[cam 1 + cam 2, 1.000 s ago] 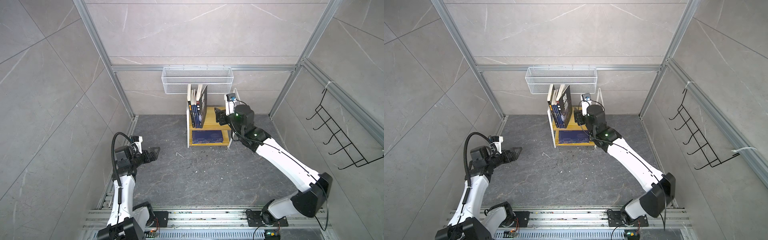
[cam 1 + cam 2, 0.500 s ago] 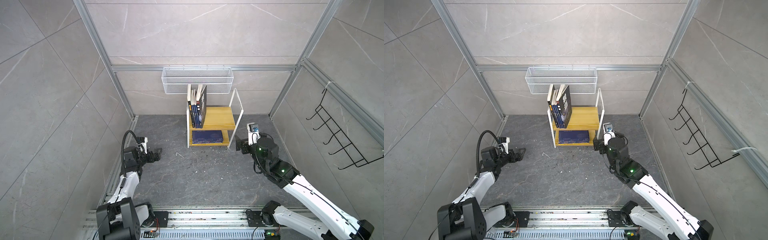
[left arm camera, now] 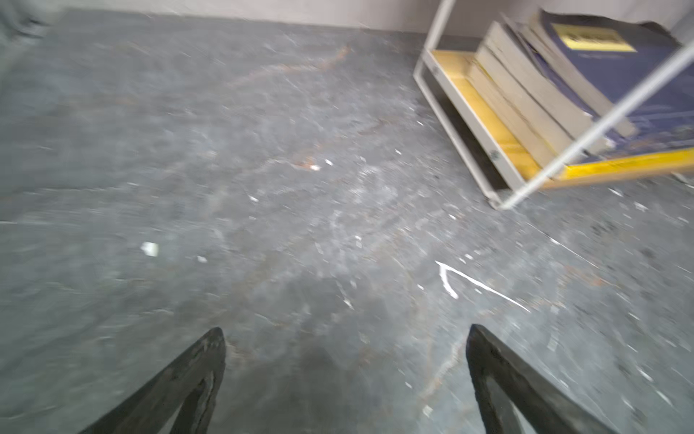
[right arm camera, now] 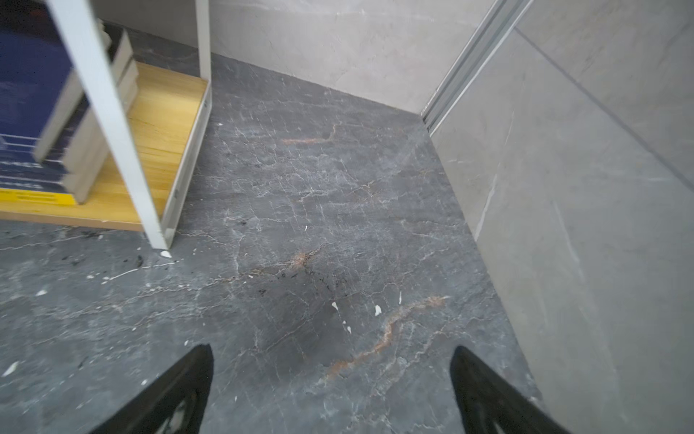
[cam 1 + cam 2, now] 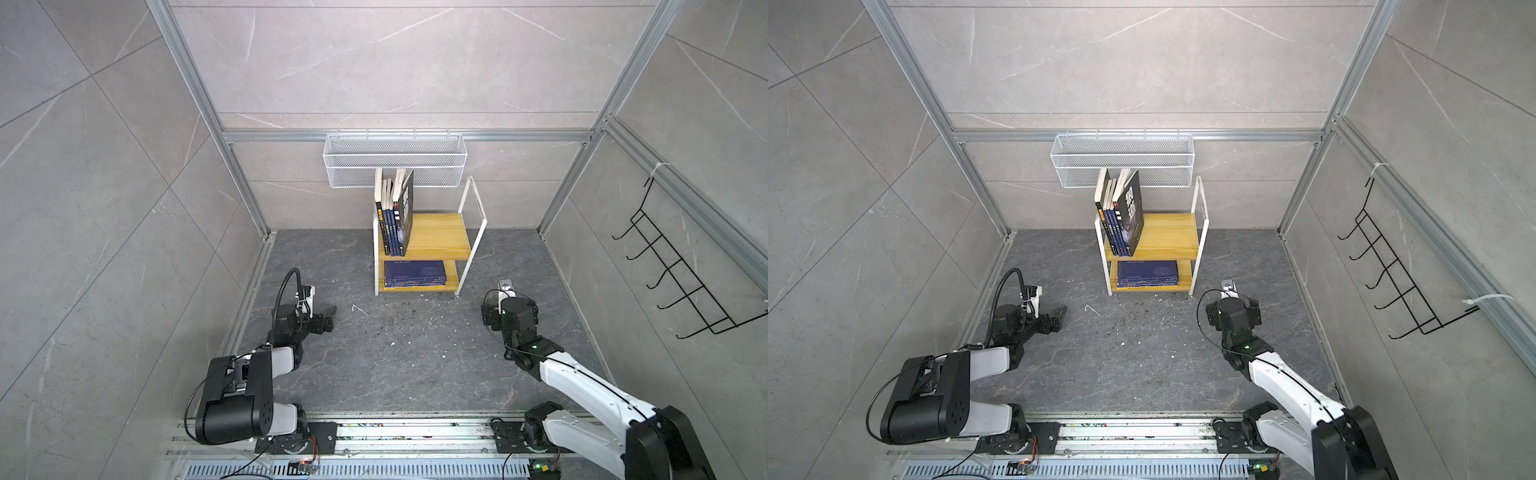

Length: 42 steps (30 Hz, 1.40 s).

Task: Stacking books/files
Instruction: Reset both arms

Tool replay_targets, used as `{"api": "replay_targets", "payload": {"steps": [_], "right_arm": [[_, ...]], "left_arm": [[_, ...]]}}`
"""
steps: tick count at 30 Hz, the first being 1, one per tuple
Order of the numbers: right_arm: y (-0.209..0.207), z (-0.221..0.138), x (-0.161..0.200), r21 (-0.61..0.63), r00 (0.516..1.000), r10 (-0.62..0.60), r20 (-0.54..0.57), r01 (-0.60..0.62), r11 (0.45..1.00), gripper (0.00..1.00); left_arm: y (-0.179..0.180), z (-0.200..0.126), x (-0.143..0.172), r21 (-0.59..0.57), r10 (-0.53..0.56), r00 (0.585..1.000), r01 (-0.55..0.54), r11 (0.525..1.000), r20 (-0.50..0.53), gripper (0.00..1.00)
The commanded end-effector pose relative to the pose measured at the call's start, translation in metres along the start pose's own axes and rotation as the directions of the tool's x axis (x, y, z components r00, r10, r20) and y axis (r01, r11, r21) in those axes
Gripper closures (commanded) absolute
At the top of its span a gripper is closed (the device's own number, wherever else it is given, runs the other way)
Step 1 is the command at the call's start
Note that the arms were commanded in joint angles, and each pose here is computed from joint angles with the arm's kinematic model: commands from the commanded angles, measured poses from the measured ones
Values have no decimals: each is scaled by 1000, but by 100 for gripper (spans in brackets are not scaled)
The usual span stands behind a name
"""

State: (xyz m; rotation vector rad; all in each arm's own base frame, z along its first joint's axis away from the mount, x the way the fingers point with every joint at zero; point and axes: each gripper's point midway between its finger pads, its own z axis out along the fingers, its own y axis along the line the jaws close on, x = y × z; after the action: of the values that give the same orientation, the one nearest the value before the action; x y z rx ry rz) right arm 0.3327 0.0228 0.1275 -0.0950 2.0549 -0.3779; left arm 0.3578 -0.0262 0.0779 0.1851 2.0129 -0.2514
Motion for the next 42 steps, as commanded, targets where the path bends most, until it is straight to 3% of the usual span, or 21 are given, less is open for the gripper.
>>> {"api": "replay_targets", "payload": {"steps": [1,4,6,20,33,38,42], "right_arm": [[6,13,-14,-37,988,112,104,-108,993,1],[7,24,-9,-32,984,134,117,-131,991,0],[8,32,-11,-35,980,143,141,-140,990,1],[3,63,2,-102,962,240,128,-228,968,1],[2,61,4,-99,959,238,152,-225,969,1],[-4,34,8,-118,919,271,285,-247,962,1],[-3,34,7,-121,922,262,285,-236,964,1]], "left_arm": [[22,1,-26,-118,28,995,-16,993,98,0],[26,6,-23,-133,21,990,-2,991,141,0],[27,8,-17,-138,11,997,0,990,78,0],[37,9,-18,-166,-20,996,34,986,82,0],[41,9,-19,-185,-33,996,47,982,81,0],[43,9,-19,-194,-36,996,51,980,79,0],[43,9,-18,-195,-37,996,52,979,78,0]]}}
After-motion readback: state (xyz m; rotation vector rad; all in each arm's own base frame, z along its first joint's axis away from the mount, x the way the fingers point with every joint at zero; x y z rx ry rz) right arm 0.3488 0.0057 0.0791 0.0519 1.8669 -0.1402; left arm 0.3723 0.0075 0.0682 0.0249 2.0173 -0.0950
